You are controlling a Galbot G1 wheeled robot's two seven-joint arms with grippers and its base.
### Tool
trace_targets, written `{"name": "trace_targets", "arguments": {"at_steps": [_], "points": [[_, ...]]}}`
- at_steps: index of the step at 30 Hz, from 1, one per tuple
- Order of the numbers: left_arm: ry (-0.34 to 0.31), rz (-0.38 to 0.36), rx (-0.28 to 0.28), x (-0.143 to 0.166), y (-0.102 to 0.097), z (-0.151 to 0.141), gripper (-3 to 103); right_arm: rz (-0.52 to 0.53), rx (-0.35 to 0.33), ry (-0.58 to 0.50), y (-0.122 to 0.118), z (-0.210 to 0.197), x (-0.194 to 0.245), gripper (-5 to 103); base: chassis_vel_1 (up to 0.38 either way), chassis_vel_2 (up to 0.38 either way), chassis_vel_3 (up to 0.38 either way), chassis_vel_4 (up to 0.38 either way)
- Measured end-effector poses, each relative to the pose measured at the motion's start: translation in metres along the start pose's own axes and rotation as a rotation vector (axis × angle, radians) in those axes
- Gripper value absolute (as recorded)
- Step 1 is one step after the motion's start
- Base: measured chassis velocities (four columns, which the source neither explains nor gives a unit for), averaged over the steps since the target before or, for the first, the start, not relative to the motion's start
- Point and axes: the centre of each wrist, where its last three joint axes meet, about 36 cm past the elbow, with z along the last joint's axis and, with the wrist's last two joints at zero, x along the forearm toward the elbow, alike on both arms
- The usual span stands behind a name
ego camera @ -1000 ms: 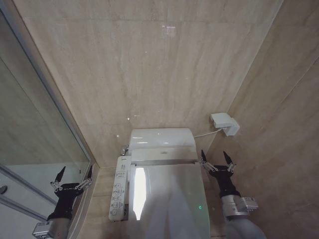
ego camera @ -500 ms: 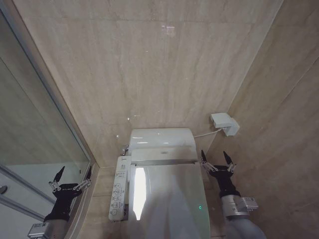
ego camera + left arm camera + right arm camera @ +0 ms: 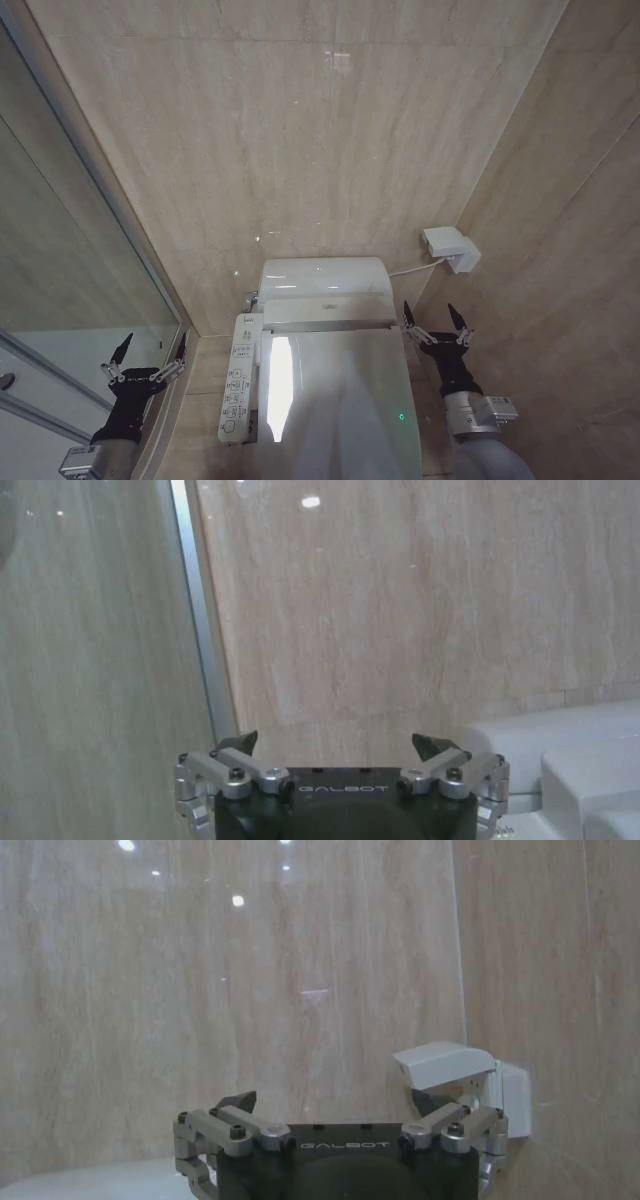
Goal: Open the toilet lid, clean the toilet bowl with a toilet brush, close the toilet lid, and flush.
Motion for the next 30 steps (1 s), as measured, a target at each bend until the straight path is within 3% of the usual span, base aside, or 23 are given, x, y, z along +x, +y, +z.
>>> {"name": "trace_targets", "arguments": {"at_steps": [19, 30], "points": [[0.001, 0.0, 0.0, 0.0, -0.0001, 0.0004, 100, 0.0, 0.0, 0.0, 0.0, 0.0, 0.0, 100, 0.0, 0.0, 0.0, 0.0], [0.001, 0.0, 0.0, 0.0, 0.0, 0.0005, 100, 0.0, 0.0, 0.0, 0.0, 0.0, 0.0, 100, 0.138, -0.143, -0.134, 0.136]]}}
